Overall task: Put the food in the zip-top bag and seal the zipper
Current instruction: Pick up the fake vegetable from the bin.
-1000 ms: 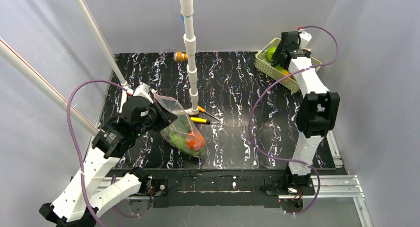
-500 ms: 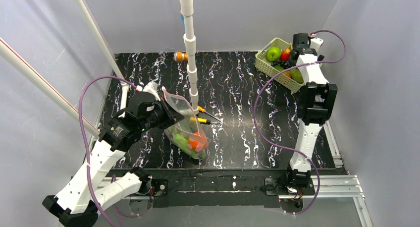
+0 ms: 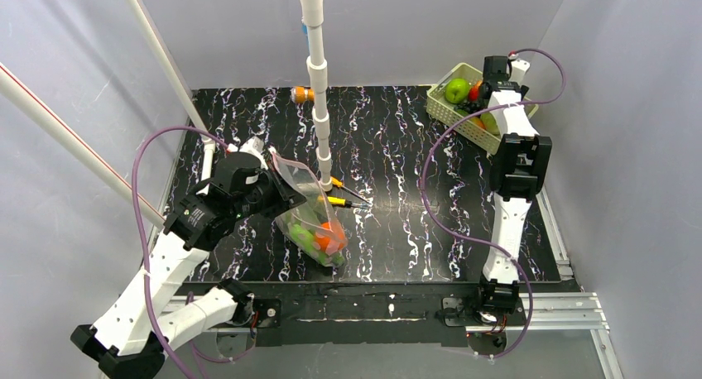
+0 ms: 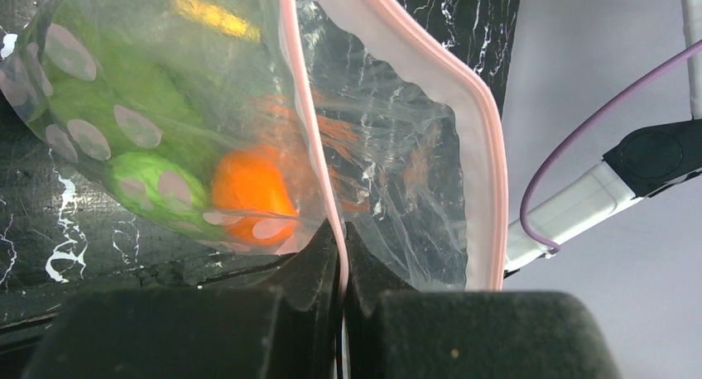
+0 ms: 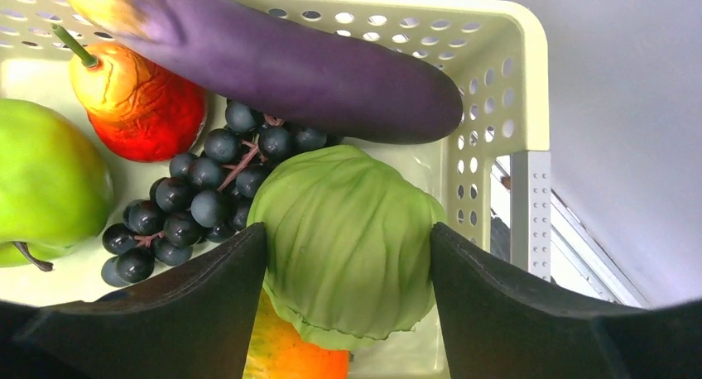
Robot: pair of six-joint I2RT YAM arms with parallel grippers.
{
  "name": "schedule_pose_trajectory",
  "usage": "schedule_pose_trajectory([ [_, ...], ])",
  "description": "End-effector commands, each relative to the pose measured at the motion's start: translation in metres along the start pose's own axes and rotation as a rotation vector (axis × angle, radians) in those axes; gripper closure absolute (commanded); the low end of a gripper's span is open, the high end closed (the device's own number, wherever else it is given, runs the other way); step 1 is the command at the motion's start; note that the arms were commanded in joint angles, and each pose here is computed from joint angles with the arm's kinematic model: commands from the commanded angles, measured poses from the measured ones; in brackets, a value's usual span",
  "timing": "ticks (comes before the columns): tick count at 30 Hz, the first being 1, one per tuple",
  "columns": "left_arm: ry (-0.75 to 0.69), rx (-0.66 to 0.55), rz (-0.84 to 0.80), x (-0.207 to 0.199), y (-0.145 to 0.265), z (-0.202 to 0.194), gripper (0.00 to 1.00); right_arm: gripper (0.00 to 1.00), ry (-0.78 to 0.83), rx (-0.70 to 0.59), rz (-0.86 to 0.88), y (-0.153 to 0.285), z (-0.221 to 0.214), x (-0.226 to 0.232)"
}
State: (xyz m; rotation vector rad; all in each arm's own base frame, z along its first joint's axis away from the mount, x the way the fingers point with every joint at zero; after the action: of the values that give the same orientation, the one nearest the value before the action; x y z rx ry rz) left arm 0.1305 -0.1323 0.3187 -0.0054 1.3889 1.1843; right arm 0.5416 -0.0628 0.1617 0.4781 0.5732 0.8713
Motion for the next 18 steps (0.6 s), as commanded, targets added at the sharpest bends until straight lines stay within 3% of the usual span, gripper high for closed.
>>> schedule_pose_trajectory([
  [1, -0.012, 0.0, 0.02, 0.001, 0.004, 0.0, 1.0, 0.25, 0.013, 0.025, 0.017, -0.013, -0.003, 0.002],
  [3, -0.012, 0.003, 0.016, 0.001, 0.003, 0.0, 1.0, 0.25, 0.016, 0.025, 0.015, -0.014, -0.002, 0.001],
  [4, -0.012, 0.005, 0.015, 0.001, 0.003, 0.0, 1.0, 0.31, 0.019, 0.025, 0.017, -0.015, -0.002, 0.001],
  [8, -0.012, 0.009, 0.013, 0.0, 0.003, 0.0, 1.0, 0.65, 0.018, 0.023, 0.034, -0.011, 0.0, 0.001],
  [12, -0.011, 0.011, 0.011, 0.0, 0.005, 0.0, 1.0, 0.86, -0.033, -0.014, 0.072, 0.009, 0.02, -0.005],
  [15, -0.007, 0.009, 0.006, 0.003, 0.006, -0.002, 1.0, 0.95, -0.074, -0.056, 0.103, 0.035, 0.04, -0.014],
  [18, -0.002, 0.001, 0.003, 0.005, 0.006, -0.002, 1.0, 0.99, -0.11, -0.095, 0.134, 0.061, 0.056, -0.023],
])
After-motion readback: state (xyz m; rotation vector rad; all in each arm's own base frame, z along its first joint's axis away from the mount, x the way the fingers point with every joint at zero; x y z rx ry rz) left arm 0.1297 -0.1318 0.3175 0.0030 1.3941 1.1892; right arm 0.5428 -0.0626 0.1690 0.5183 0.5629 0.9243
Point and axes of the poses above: each gripper's point midway between its finger pads, its own y axis back along the fingers, its own x axis along the line the jaws close on, z = x × y, the point moved 9 cm from there along y, back along the fingers, and after that the axes turned 14 degrees about y, right-handed, at the moved point
